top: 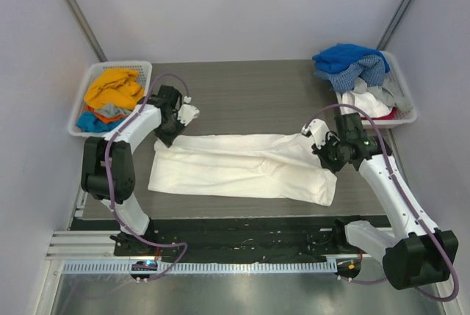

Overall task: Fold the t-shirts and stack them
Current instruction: Fold the other side of the tshirt into a rectangle

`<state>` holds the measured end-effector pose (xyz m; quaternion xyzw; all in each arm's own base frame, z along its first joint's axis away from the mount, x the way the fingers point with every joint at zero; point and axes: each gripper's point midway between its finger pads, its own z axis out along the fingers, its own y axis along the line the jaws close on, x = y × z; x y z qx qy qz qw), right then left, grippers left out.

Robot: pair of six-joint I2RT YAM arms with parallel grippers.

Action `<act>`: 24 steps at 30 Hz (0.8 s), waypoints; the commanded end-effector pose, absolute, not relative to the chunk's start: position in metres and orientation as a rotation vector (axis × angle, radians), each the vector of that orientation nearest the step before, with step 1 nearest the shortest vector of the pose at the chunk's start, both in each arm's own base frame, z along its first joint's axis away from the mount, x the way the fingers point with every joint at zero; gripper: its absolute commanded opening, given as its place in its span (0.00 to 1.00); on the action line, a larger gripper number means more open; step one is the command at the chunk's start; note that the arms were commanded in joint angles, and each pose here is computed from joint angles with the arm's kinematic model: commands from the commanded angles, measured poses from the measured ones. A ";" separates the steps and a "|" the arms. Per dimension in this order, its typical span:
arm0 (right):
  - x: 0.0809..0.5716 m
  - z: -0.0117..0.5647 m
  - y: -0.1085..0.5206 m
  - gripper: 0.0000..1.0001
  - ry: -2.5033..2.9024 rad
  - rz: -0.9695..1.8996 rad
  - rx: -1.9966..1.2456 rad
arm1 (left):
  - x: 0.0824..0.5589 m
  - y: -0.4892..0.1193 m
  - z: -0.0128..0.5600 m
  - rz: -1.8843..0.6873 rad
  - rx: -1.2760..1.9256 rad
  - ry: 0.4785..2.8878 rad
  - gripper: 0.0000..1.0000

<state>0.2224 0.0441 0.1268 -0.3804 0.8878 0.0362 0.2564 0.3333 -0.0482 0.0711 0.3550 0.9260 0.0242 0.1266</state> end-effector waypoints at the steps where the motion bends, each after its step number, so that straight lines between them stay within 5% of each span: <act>1: 0.214 0.143 0.042 0.01 2.385 0.078 -1.061 | 0.342 -0.048 0.077 0.102 1.032 2.665 0.00; 17: 0.196 0.106 0.038 0.04 2.464 0.103 -1.168 | 0.332 -0.049 0.068 0.101 1.052 2.685 0.00; 18: 0.195 0.103 0.036 0.06 2.472 0.095 -1.180 | 0.332 -0.049 0.068 0.103 1.053 2.684 0.00; 22: 0.191 0.088 0.032 0.44 2.500 0.088 -1.226 | 0.332 -0.049 0.067 0.103 1.057 2.688 0.00; 24: 0.189 0.085 0.031 0.50 2.500 0.083 -1.241 | 0.331 -0.049 0.067 0.106 1.060 2.690 0.00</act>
